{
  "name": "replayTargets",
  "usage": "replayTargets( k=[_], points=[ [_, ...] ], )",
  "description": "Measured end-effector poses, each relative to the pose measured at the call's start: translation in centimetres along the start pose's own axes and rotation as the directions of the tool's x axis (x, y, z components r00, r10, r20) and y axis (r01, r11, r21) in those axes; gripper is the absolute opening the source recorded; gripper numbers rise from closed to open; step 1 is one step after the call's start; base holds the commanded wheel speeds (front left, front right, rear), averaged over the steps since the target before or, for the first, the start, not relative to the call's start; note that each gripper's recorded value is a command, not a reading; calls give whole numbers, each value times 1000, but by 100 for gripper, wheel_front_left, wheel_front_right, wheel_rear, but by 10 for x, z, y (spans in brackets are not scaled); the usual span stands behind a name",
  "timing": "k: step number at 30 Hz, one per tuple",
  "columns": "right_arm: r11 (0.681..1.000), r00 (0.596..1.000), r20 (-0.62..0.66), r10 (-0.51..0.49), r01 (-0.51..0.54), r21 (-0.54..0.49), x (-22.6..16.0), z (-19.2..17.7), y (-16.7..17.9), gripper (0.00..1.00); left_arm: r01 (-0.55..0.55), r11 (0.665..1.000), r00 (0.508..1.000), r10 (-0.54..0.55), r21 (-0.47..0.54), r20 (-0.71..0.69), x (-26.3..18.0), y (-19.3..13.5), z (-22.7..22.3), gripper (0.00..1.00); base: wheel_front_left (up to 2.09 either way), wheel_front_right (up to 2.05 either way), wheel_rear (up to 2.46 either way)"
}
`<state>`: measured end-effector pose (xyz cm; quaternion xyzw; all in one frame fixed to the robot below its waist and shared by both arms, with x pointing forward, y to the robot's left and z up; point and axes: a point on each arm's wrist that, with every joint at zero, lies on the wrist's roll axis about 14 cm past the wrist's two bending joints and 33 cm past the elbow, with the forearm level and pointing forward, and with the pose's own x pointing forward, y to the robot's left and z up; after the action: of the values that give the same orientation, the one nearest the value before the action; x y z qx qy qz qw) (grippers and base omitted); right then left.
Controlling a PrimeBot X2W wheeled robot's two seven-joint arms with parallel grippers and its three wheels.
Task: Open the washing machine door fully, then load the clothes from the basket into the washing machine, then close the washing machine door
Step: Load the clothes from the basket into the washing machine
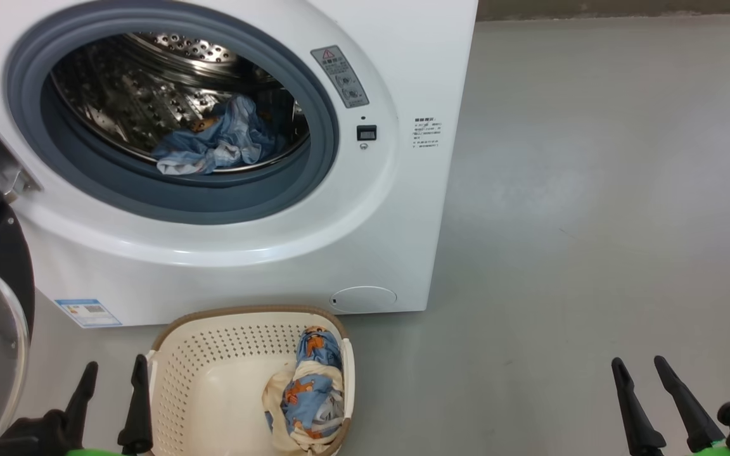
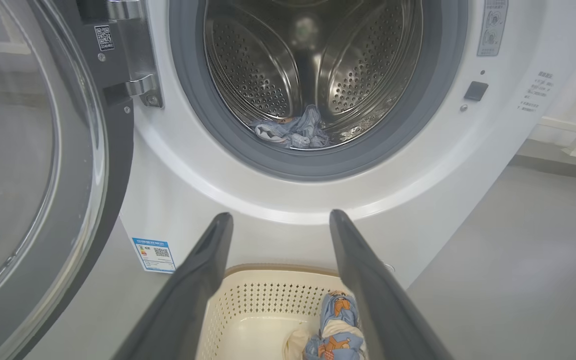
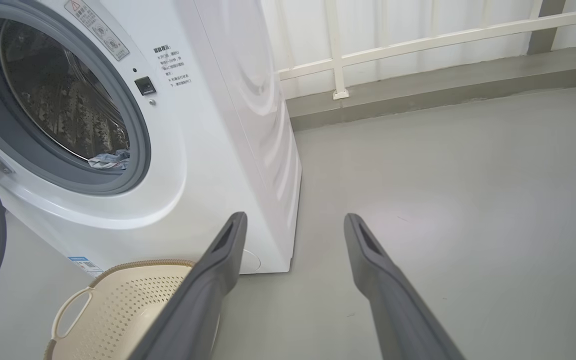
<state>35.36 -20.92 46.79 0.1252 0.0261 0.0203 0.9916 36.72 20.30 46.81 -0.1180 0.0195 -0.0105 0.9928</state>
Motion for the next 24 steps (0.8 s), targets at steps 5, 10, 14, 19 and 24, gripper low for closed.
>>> replayTargets(
  k=[5,10,14,19,24],
  points=[
    [1000,1000,-1,-11,11,0,-2,0,-4,100,-4,1000,1000,4,6,8,-7,0,2,100,0,0,0],
    [1000,1000,-3,-14,14,0,-1,-1,-5,100,-11,1000,1000,11,8,8,-7,2,1,100,0,0,0],
    [1000,1000,-11,-17,17,3,0,-4,-5,100,-12,1000,1000,12,8,1,-6,2,-1,100,0,0,0],
    [1000,1000,-20,-23,23,9,1,-7,-5,100,-11,1000,1000,11,7,-10,-4,2,-5,100,0,0,0],
    [1000,999,-26,-25,26,18,4,-10,-4,100,-2,1000,1000,2,3,-28,-2,-1,-11,100,0,0,0]
  ],
)
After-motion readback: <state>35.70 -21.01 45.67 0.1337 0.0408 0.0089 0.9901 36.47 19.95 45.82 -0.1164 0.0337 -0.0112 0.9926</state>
